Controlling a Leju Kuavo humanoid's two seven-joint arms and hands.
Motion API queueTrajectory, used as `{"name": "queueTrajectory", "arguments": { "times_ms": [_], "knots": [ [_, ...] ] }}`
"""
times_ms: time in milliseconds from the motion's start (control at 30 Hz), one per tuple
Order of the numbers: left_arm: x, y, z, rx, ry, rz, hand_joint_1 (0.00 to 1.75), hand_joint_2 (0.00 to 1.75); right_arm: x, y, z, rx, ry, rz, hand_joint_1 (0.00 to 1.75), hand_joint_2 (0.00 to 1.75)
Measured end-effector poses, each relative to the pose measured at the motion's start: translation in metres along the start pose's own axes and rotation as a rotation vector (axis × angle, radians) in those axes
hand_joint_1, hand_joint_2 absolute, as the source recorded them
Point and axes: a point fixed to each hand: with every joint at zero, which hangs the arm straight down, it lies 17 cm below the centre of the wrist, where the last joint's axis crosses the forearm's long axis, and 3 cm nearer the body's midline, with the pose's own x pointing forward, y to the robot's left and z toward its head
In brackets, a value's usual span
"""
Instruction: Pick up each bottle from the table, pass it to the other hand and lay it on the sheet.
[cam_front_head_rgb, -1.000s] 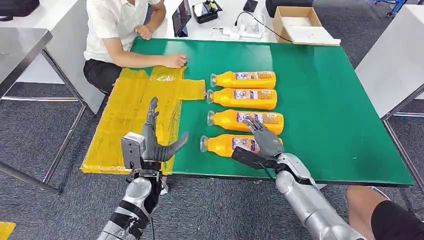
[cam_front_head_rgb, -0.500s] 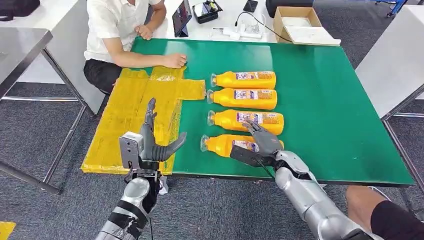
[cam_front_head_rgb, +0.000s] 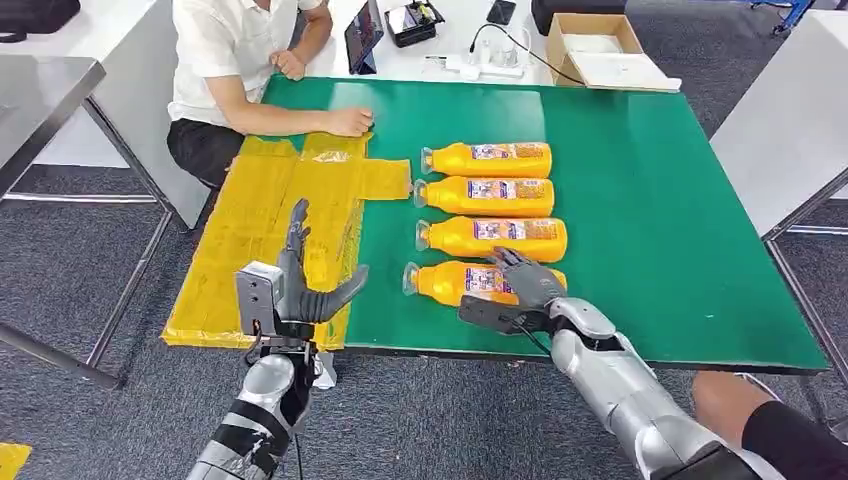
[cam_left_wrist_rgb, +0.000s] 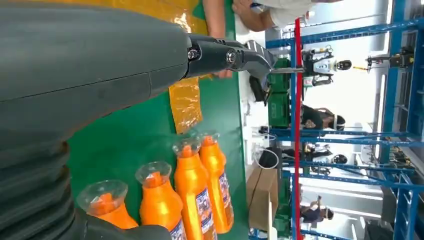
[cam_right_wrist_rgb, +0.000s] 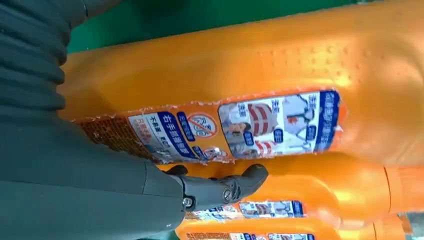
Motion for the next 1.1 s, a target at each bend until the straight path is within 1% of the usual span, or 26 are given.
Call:
{"name": "queueTrajectory", "arguments": {
  "times_ms": [33,67,333,433,533,633,900,1100],
  "knots": [
    [0.0,0.001,0.0,0.001,0.0,0.0,0.0,1.75,-0.001,0.0,0.0,0.002,0.003,0.009,1.61,1.75],
    [-0.001,0.002,0.0,0.004,0.002,-0.001,0.0,1.75,-0.003,0.001,0.001,0.008,0.009,0.021,1.75,1.75],
    [-0.001,0.006,-0.001,0.009,0.001,0.003,0.0,1.75,-0.019,0.0,0.004,0.057,0.031,0.06,1.75,1.75],
    [0.0,0.008,-0.002,0.018,-0.001,0.014,0.0,1.75,-0.023,0.0,0.005,0.079,0.04,0.044,1.75,1.75],
    [0.001,0.01,-0.003,0.022,-0.004,0.049,0.0,1.75,-0.02,0.002,0.008,0.114,0.001,-0.04,1.75,1.75],
    [0.005,0.01,-0.006,0.02,-0.009,0.088,0.0,1.75,-0.018,-0.003,0.011,0.105,-0.035,-0.154,1.75,1.75],
    [0.007,0.011,-0.008,0.03,-0.014,0.122,0.0,1.75,-0.01,-0.014,0.014,0.001,-0.097,-0.314,1.75,1.75],
    [0.015,-0.002,0.0,-0.008,-0.031,0.2,0.0,1.75,0.032,-0.023,0.018,-0.107,-0.239,-0.504,1.75,1.75]
  ]
}}
